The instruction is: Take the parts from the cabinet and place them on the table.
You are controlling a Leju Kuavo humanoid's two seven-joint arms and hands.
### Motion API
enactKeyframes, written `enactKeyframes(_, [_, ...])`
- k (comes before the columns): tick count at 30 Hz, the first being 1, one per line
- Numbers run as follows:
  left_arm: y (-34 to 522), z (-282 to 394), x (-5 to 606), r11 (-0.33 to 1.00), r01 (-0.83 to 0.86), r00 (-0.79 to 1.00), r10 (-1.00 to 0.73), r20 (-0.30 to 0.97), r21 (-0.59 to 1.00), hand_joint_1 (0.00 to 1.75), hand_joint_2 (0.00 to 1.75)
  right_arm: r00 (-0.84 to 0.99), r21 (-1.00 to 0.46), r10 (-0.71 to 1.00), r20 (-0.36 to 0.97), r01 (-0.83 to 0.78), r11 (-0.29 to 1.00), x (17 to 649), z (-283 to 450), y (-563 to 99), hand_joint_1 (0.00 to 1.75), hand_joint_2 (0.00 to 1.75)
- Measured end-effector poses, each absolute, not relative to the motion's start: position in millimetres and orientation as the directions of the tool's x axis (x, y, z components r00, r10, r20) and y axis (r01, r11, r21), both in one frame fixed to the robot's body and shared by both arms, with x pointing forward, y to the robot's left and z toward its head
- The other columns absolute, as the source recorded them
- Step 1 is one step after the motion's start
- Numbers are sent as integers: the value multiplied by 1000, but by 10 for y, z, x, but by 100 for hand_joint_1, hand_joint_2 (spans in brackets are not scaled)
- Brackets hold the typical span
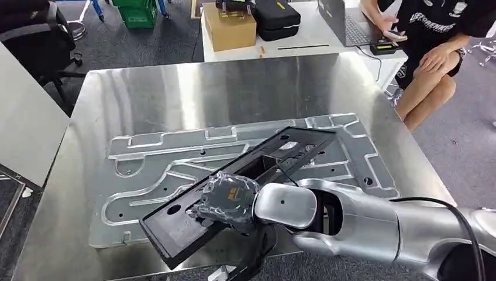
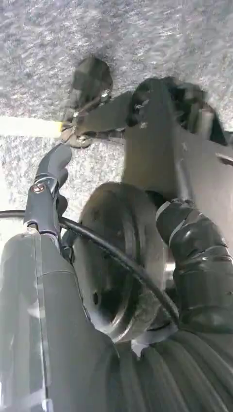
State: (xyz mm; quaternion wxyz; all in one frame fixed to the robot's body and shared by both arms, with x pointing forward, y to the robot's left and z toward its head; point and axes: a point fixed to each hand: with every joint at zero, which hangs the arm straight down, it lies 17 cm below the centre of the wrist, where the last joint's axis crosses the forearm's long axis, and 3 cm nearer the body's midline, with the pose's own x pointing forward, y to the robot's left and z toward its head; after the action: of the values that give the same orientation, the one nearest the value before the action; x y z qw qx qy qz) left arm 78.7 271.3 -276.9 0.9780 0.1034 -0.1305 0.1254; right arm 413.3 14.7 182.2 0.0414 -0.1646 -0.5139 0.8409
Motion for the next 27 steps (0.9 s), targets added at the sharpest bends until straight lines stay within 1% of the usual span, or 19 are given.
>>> enactKeyframes(17, [2731, -2767, 797, 945, -276, 934, 220, 283, 176, 0, 175, -944, -882, 247, -218, 82, -465, 4136, 1828, 133, 175, 175])
enactKeyframes(27, [2742, -2767, 795, 943, -279, 933, 222, 283, 182, 0, 175, -936, -878, 279, -215, 61, -474, 4242, 1806, -46, 175, 175])
